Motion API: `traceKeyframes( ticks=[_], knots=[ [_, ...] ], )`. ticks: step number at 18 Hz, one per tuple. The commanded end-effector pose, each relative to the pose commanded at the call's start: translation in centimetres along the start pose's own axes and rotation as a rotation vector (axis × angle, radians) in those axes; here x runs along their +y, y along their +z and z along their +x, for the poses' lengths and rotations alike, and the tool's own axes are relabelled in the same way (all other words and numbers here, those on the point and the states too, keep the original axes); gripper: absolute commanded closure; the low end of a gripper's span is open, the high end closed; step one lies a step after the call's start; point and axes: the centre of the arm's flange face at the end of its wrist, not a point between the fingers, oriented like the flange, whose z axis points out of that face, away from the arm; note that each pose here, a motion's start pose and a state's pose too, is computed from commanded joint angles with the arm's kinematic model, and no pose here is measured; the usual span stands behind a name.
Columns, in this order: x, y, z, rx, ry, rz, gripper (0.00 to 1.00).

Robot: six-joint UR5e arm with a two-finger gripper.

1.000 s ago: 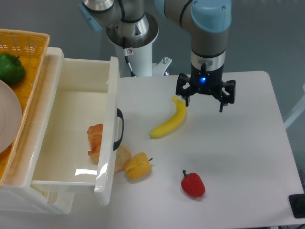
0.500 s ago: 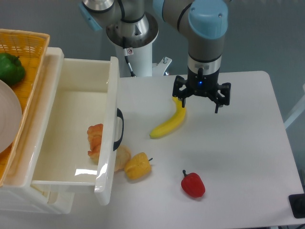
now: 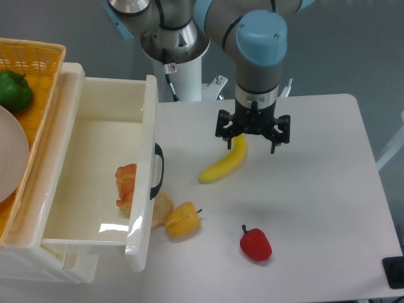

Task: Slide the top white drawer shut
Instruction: 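Move the gripper down and toward the open white drawer's front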

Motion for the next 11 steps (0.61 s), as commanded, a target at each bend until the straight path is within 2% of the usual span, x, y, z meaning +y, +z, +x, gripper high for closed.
traceKeyframes(
  ticks=[6,11],
  knots=[
    [-0.9,1.6,0.1,0.028,-0.024,-0.012,0.00],
    [-1.8,3.1,0.1,0.078,-0.111,-0.003,0.00]
  ],
)
